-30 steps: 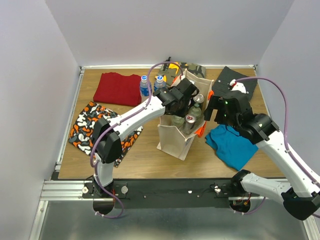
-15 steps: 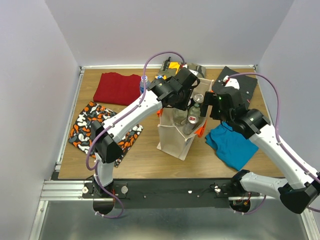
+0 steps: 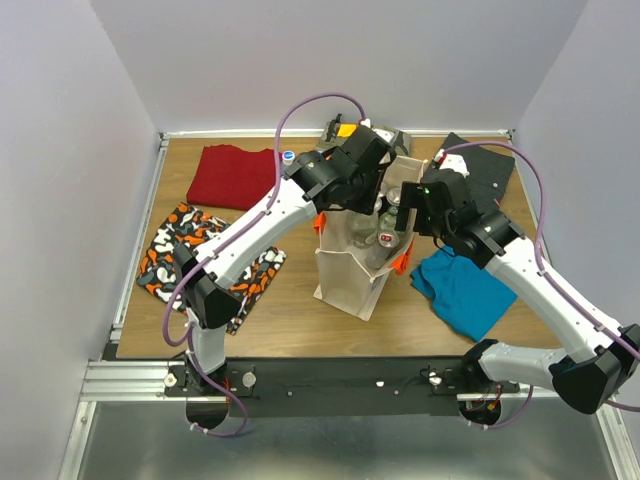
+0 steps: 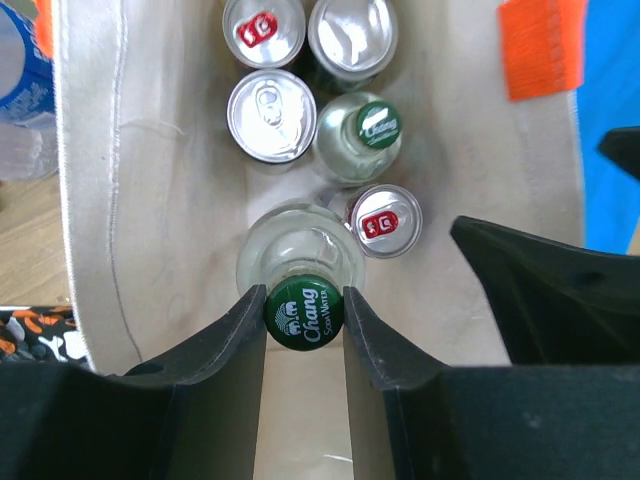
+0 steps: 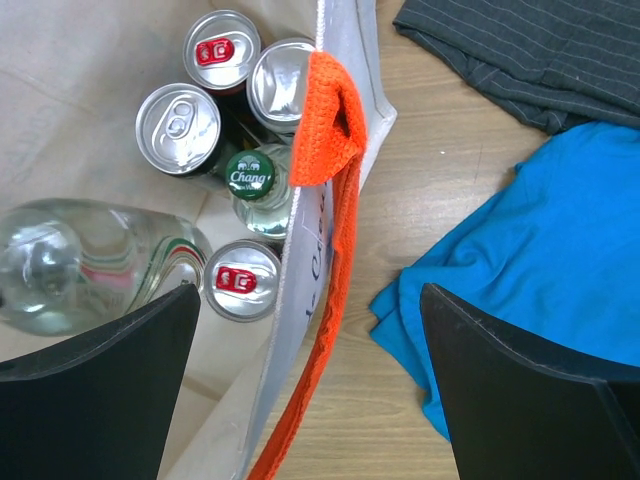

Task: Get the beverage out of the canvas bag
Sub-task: Take out the drink from the canvas bag, then place the drink at the center of the board.

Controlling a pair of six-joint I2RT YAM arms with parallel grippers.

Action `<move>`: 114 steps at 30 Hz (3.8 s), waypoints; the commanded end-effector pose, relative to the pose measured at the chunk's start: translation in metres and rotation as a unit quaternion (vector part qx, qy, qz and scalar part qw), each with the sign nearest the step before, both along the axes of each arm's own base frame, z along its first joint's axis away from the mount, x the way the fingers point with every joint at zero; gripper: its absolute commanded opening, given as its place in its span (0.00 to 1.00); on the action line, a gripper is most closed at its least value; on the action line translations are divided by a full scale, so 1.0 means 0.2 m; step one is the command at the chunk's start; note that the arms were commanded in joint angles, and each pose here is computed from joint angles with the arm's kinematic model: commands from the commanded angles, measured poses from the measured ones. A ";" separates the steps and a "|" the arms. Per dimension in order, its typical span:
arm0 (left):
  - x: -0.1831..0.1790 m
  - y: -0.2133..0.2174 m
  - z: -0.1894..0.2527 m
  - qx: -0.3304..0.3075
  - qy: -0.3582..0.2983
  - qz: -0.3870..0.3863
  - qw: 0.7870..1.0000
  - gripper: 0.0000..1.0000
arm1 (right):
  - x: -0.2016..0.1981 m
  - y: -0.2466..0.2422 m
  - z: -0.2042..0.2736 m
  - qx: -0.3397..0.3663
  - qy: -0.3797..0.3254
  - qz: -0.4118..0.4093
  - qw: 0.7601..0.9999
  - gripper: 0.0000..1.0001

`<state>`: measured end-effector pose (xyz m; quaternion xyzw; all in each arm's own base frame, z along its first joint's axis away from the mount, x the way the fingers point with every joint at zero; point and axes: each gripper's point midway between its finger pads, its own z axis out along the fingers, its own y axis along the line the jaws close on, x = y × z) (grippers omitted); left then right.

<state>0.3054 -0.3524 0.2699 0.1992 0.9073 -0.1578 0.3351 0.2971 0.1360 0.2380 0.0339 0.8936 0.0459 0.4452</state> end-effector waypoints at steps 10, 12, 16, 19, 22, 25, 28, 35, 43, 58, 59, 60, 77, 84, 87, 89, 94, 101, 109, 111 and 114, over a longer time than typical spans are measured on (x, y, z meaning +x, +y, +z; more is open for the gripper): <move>-0.01 0.15 0.75 -0.141 -0.147 0.026 0.979 0.00 | 0.02 -0.04 0.11 0.016 -0.030 -0.029 0.999 1.00; 0.00 0.17 0.79 -0.143 -0.158 0.028 0.977 0.00 | 0.00 -0.04 0.13 0.026 -0.033 -0.029 0.999 1.00; -0.02 0.20 0.88 -0.165 -0.170 0.026 0.971 0.00 | -0.01 -0.03 0.10 0.029 -0.030 -0.021 0.999 1.00; -0.04 0.21 0.95 -0.188 -0.179 0.021 0.965 0.00 | 0.00 -0.02 0.09 0.026 -0.028 -0.017 0.999 1.00; -0.03 0.25 1.02 -0.201 -0.194 0.033 0.960 0.00 | 0.01 -0.01 0.10 0.025 -0.031 -0.012 0.999 1.00; 0.00 0.33 1.05 -0.201 -0.202 0.064 0.956 0.00 | 0.01 -0.01 0.10 0.025 -0.033 -0.011 0.999 1.00; 0.04 0.44 1.06 -0.188 -0.220 0.108 0.951 0.00 | 0.01 -0.01 0.10 0.027 -0.033 -0.014 0.999 1.00; 0.10 0.61 1.16 -0.192 -0.254 0.144 0.937 0.00 | 0.00 0.00 0.09 0.034 -0.030 -0.009 0.999 1.00; 0.13 0.75 1.20 -0.183 -0.280 0.187 0.924 0.00 | 0.01 0.01 0.09 0.033 -0.030 -0.004 0.999 1.00; 0.33 0.89 0.71 -0.108 -0.258 0.235 0.931 0.00 | -0.02 -0.02 0.12 0.036 -0.045 -0.006 0.998 1.00; 0.35 0.89 0.68 -0.102 -0.255 0.238 0.932 0.00 | -0.01 -0.01 0.12 0.030 -0.045 -0.001 0.999 1.00; 0.36 0.90 0.68 -0.102 -0.257 0.241 0.930 0.00 | 0.00 -0.01 0.13 0.028 -0.046 0.003 0.999 1.00; 0.54 0.87 0.26 -0.044 -0.221 0.253 0.941 0.00 | 0.10 0.07 0.46 0.011 -0.098 0.058 0.993 1.00; 0.61 0.87 0.13 -0.031 -0.210 0.264 0.941 0.00 | 0.10 0.08 0.52 0.013 -0.105 0.063 0.992 1.00; 0.64 0.85 0.05 -0.033 -0.198 0.262 0.944 0.00 | 0.09 0.08 0.52 0.014 -0.103 0.062 0.993 1.00; 0.67 0.85 0.00 -0.028 -0.192 0.263 0.945 0.00 | 0.09 0.07 0.51 0.015 -0.101 0.061 0.993 1.00; 0.71 0.84 -0.09 -0.027 -0.183 0.263 0.947 0.00 | 0.09 0.08 0.50 0.017 -0.097 0.060 0.993 1.00; 0.78 0.84 -0.20 -0.025 -0.167 0.267 0.949 0.00 | 0.10 0.09 0.47 0.017 -0.089 0.060 0.994 1.00; 0.79 0.87 -0.27 -0.014 -0.164 0.273 0.948 0.00 | 0.11 0.10 0.44 0.018 -0.083 0.056 0.995 1.00; 0.80 0.87 -0.28 -0.018 -0.163 0.276 0.947 0.00 | 0.12 0.11 0.43 0.018 -0.080 0.058 0.995 1.00; 0.82 0.87 -0.26 -0.034 -0.167 0.282 0.944 0.00 | 0.12 0.12 0.41 0.017 -0.076 0.061 0.995 1.00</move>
